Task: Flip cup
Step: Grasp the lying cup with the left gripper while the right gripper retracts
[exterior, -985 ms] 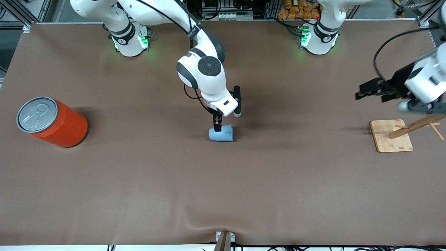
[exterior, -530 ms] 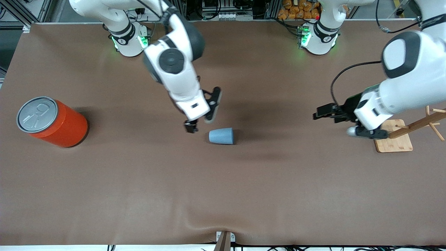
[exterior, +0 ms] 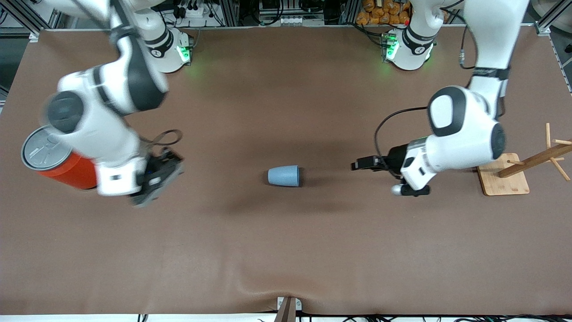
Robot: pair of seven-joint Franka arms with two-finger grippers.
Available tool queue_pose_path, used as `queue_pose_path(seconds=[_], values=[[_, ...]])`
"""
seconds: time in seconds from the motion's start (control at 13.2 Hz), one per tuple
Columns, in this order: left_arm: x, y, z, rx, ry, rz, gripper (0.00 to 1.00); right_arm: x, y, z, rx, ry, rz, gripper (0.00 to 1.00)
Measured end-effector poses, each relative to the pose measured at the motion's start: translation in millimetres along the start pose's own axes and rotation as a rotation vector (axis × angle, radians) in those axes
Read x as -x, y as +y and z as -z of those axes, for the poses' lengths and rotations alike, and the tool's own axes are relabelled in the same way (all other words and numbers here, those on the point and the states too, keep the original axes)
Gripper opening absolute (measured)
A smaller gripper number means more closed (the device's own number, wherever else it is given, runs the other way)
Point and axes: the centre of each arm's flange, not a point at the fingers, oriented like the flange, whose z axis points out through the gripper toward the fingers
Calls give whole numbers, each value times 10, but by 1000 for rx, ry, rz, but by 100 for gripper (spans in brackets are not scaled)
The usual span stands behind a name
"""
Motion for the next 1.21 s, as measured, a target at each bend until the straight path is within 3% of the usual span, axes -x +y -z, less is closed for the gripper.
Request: queue_pose_path(seconds=[0.15, 0.3, 0.61, 0.83, 0.98, 1.21], values=[[23, -46, -350, 44, -16, 25, 100, 326, 536, 83, 1, 23, -141, 100], [-1, -146, -535, 108, -32, 9, 100, 558, 798, 100, -10, 7, -246, 100], [-44, -509, -913, 332, 0, -64, 100, 1122, 1146, 519, -38, -42, -417, 100], [-36, -748, -1272, 421, 27, -87, 99, 1457, 1023, 1178, -46, -52, -561, 100], [18, -738, -1481, 456, 26, -90, 93, 1633, 821, 1583, -50, -55, -631, 100], [114, -688, -1772, 509, 40, -107, 90, 1909, 605, 1937, -53, -67, -742, 100]])
